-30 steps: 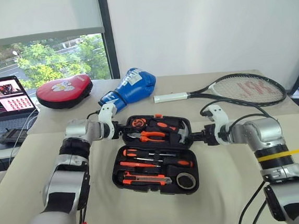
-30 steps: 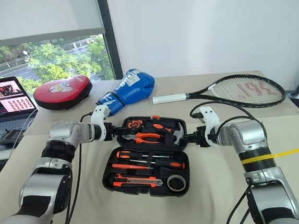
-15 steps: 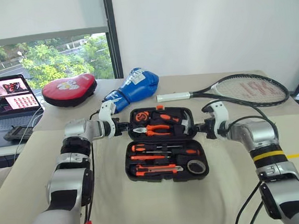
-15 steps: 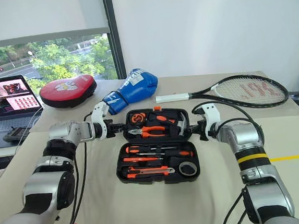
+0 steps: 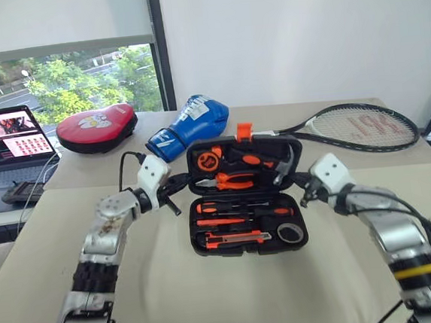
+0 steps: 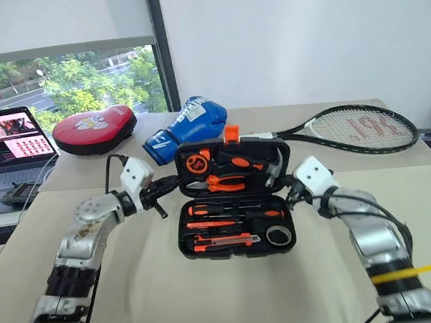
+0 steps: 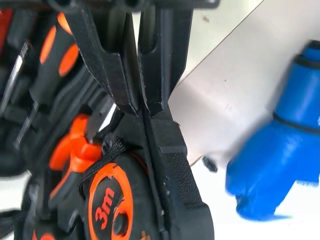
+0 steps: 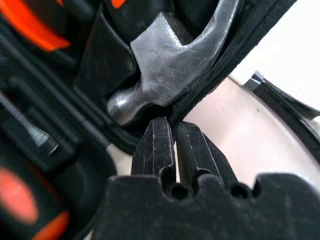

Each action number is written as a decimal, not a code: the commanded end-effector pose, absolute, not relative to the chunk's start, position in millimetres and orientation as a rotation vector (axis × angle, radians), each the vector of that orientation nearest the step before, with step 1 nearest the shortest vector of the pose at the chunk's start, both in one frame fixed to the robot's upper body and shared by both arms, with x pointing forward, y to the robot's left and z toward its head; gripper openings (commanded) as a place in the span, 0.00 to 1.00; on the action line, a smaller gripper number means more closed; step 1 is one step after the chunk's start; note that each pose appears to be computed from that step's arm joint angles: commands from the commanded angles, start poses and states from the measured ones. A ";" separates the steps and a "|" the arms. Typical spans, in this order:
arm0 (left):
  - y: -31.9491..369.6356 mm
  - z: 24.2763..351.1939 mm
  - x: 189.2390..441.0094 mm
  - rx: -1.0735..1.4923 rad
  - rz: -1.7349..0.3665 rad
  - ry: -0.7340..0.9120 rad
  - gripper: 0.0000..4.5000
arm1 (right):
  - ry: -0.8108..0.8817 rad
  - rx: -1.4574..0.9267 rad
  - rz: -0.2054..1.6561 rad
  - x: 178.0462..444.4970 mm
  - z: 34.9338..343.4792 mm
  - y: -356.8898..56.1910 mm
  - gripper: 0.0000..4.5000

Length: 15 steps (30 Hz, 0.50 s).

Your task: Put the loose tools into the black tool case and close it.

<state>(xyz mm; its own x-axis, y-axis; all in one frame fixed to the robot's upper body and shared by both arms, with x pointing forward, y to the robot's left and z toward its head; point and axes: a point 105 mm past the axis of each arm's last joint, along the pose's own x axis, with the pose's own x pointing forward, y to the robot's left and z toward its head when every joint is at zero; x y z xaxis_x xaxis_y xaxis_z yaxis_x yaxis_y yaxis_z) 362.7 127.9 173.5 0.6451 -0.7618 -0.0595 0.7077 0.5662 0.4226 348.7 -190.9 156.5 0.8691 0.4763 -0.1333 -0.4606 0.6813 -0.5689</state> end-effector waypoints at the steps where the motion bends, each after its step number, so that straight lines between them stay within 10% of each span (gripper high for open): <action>1: 106.8 181.5 337.3 0.561 -1.010 -0.233 0.01 | -0.150 -0.783 0.637 307.8 172.0 -164.8 0.00; 5: 138.0 161.2 317.5 0.601 -1.068 -0.114 0.00 | -0.066 -0.931 0.602 276.1 159.9 -190.0 0.22; 12: 183.3 145.4 308.6 0.569 -1.020 0.051 0.55 | 0.219 -1.015 0.672 231.1 121.7 -220.0 0.76; 15: 199.5 138.7 305.1 0.486 -1.005 0.145 0.63 | 0.274 -0.790 0.660 214.6 130.4 -216.2 0.73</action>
<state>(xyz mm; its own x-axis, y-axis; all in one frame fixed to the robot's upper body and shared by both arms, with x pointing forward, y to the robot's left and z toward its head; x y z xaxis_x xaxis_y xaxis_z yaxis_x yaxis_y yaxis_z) 305.8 195.0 129.6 0.5341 -0.7631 -0.3639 0.8352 0.4094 0.3673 217.8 -223.5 104.8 0.7486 0.4103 -0.5208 -0.6630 0.4560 -0.5937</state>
